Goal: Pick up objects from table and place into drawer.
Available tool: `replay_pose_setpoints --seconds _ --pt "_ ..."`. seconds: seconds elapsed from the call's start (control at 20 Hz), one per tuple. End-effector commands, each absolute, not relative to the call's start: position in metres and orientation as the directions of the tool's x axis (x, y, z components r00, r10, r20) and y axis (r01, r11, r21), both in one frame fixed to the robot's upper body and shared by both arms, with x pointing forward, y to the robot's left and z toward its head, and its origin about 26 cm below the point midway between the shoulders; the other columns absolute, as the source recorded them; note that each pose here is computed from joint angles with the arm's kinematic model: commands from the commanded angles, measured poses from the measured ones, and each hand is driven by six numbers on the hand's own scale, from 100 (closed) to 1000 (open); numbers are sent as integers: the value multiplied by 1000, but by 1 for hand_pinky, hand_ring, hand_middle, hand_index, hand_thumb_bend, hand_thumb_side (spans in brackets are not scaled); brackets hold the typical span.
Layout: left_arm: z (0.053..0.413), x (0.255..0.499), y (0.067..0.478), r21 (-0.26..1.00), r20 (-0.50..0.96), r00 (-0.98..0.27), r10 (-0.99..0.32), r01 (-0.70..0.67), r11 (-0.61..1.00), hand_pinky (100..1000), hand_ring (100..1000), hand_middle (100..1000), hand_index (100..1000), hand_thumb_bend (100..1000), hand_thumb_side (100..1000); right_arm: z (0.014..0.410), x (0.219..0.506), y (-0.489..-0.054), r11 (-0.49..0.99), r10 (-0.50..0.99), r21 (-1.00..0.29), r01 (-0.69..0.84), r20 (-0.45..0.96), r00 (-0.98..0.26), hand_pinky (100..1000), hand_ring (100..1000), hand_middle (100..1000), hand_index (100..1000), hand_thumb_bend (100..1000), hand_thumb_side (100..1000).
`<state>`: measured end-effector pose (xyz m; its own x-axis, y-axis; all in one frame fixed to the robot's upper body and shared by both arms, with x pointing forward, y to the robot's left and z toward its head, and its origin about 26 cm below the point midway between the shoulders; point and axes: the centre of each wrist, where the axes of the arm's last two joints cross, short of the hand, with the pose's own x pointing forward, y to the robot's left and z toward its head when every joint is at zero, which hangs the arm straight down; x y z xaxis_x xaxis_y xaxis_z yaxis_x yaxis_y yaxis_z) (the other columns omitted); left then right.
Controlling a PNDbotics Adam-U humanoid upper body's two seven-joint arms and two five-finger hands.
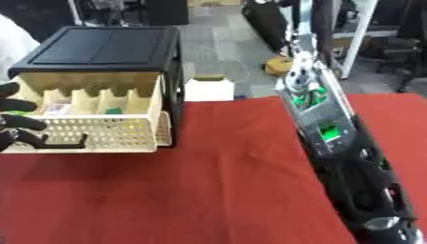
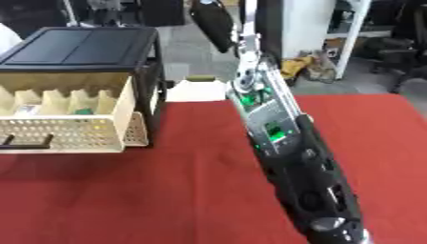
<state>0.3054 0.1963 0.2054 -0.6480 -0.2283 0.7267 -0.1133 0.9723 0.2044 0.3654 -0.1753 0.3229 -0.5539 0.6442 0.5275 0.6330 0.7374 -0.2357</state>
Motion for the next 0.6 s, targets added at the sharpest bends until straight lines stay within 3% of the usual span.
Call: replay_pose_setpoints --seconds 0.05,0.35,0.6 --pt "215 305 201 218 695 -673 -252 -136 966 414 529 589 803 100 1000 340 346 -199 738 632 -127 663 476 -612 649 735 544 718 100 604" --pt "218 305 204 240 674 -687 -273 -146 960 412 529 586 797 100 1000 340 307 -232 780 575 -32 625 432 -695 678 774 628 800 100 561" --pt "225 306 213 286 622 -711 -327 -182 941 402 520 568 766 100 1000 330 304 -254 774 589 -33 632 403 -701 675 782 659 829 100 800"
